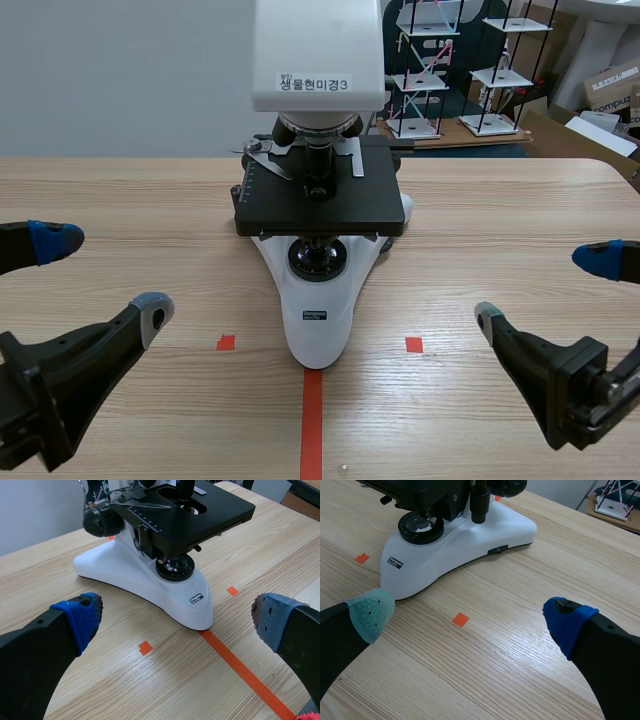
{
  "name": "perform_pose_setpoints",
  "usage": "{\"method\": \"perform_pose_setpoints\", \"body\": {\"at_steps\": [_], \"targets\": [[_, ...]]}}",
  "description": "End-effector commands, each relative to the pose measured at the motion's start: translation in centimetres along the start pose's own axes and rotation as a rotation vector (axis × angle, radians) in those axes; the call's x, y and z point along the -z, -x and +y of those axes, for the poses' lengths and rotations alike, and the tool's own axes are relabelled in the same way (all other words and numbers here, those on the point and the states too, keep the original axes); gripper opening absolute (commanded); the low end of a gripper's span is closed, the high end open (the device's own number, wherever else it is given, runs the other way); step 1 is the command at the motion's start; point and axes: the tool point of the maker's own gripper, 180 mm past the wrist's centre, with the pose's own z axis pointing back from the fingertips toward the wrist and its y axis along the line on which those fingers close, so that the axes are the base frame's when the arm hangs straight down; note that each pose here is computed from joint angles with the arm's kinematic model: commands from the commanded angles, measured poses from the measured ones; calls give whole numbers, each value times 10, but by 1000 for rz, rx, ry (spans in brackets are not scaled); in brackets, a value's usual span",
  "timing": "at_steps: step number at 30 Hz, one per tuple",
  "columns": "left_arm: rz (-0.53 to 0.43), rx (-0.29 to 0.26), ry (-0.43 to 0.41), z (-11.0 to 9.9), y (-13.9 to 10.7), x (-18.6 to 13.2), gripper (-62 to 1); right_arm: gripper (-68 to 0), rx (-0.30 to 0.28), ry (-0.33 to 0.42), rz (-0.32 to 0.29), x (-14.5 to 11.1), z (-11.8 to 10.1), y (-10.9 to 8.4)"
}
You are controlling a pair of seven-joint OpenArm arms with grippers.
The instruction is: Point at the fine focus knob
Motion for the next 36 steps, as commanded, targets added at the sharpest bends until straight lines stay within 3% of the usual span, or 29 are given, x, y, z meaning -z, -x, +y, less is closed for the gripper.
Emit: {"method": "perform_pose_setpoints", "body": {"at_steps": [1, 23, 25, 31, 36], "targets": [[-28, -8, 8, -4, -8, 1, 14, 4, -15, 10, -32, 0, -6, -10], [-28, -8, 8, -4, -8, 1, 14, 4, -14, 10, -35, 0, -6, -11], [-28, -8, 8, -4, -8, 1, 14, -50, -16, 10, -47, -1, -6, -13], [-28, -8, 8, -4, -8, 1, 14, -375, -14, 28, -86, -2, -14, -13], [-28, -7, 8, -3, -8, 1, 14, -550, -12, 77, -110, 1, -36, -5]]}}
